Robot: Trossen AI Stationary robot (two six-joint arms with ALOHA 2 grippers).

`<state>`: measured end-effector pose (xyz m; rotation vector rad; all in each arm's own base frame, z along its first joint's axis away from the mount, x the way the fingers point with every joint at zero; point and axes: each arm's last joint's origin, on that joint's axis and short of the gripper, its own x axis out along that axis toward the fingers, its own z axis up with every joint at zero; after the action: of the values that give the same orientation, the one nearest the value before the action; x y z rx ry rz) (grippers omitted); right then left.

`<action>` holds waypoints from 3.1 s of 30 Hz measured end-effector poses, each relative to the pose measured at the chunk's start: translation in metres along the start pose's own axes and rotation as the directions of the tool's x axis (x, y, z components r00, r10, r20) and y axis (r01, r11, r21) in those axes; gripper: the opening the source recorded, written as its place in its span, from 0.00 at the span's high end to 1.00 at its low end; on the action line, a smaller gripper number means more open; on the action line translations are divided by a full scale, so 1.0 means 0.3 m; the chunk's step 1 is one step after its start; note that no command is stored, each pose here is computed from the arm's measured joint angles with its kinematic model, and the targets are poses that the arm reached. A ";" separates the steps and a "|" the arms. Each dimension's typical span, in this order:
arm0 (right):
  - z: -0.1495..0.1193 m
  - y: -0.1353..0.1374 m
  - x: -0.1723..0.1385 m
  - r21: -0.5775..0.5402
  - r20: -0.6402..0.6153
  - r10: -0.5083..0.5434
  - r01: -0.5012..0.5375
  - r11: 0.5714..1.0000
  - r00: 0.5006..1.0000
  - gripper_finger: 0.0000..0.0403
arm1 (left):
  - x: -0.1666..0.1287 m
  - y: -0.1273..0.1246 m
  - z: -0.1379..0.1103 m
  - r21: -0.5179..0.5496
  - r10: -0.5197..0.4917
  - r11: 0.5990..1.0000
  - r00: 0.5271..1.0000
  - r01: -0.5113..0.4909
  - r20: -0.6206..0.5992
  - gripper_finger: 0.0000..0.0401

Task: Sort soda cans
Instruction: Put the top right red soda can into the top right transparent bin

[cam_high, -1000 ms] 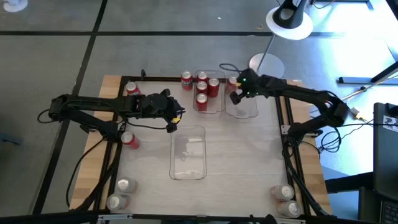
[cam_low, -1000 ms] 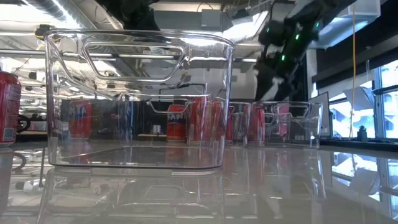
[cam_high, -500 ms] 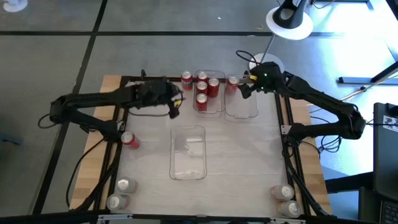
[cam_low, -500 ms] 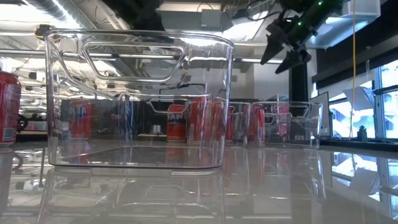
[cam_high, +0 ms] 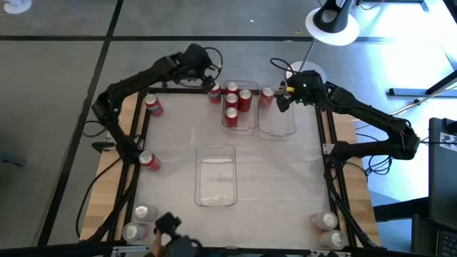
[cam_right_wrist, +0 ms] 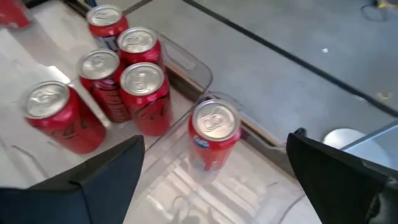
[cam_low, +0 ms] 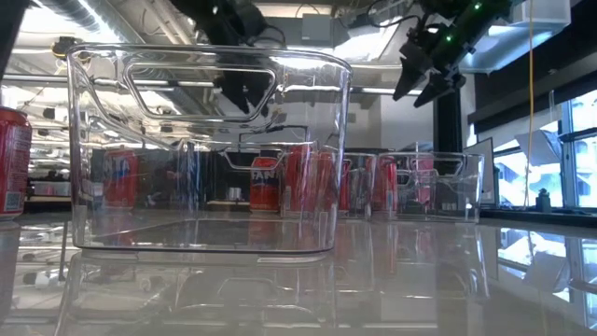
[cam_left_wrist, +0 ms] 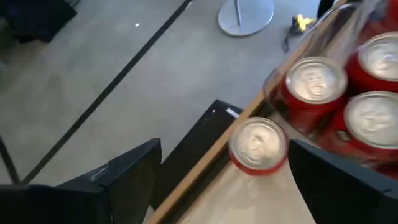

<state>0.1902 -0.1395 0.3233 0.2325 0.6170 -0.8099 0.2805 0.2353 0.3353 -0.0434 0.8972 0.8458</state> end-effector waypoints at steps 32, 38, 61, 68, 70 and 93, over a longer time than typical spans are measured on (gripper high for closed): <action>0.021 0.000 0.006 -0.043 0.065 -0.033 0.036 0.998 0.997 0.03 | 0.279 -0.008 -0.045 -0.057 -0.296 0.955 0.950 0.292 -0.097 0.18; 0.021 0.000 0.006 -0.043 0.066 -0.033 0.036 0.998 0.997 0.03 | 0.291 -0.002 -0.049 -0.061 -0.296 0.955 0.950 0.291 -0.099 0.18; 0.020 0.003 0.006 -0.033 0.059 -0.004 0.006 0.999 0.998 0.03 | 0.422 -0.047 -0.106 -0.091 -0.308 0.951 0.927 0.295 -0.213 0.18; 0.019 0.003 0.006 -0.034 0.058 -0.003 0.005 0.999 0.998 0.03 | 0.439 -0.053 -0.112 -0.079 -0.310 0.951 0.925 0.300 -0.220 0.20; 0.018 0.003 0.006 -0.035 0.054 -0.004 0.005 0.999 0.999 0.03 | 0.438 -0.052 -0.111 -0.078 -0.309 0.951 0.927 0.299 -0.215 0.23; -0.017 0.011 0.006 0.044 -0.062 0.108 -0.105 0.993 0.992 0.03 | -0.083 -0.039 0.004 -0.005 -0.223 0.975 0.975 0.223 0.009 0.27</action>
<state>0.1914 -0.1362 0.3180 0.3269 0.6438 -0.7143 0.2808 0.2119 0.3502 -0.1430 0.8639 0.6389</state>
